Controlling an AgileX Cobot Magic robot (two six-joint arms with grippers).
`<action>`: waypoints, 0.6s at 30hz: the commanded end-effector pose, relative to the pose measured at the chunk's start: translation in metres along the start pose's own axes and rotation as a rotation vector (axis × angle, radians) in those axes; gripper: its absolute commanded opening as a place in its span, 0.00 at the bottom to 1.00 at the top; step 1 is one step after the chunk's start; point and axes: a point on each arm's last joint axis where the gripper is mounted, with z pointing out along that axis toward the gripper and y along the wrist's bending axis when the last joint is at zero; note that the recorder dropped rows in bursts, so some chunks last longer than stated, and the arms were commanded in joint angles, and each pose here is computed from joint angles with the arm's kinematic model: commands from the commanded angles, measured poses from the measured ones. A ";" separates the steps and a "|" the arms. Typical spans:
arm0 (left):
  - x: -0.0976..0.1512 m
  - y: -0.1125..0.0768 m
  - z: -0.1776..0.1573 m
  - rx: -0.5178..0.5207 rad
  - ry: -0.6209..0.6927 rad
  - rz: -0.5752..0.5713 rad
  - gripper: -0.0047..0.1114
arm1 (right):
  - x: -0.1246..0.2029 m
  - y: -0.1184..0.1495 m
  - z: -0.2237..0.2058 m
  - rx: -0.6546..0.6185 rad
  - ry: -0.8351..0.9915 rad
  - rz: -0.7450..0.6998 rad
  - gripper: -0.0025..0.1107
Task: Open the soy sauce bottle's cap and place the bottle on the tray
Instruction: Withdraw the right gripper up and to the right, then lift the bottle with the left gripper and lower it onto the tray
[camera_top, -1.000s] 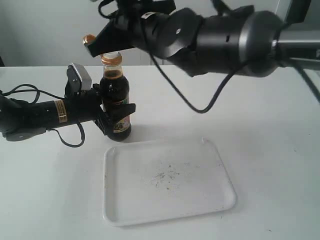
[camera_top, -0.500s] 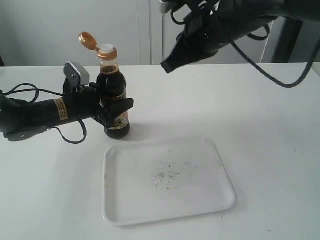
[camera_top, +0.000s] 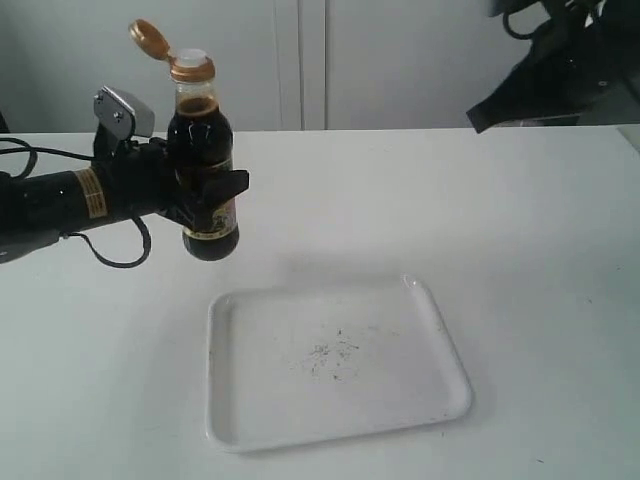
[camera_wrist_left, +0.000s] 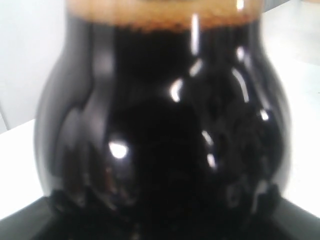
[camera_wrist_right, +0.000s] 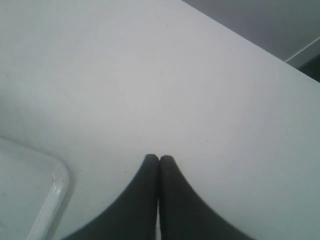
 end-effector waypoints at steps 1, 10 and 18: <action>-0.032 -0.011 -0.015 0.008 -0.132 0.020 0.04 | 0.009 -0.006 -0.003 0.039 -0.043 0.029 0.02; -0.046 -0.054 -0.007 0.080 -0.176 0.022 0.04 | 0.027 -0.001 0.004 0.023 0.008 0.053 0.02; -0.055 -0.098 0.014 0.145 -0.231 -0.033 0.04 | 0.038 -0.002 0.006 0.006 0.081 0.067 0.02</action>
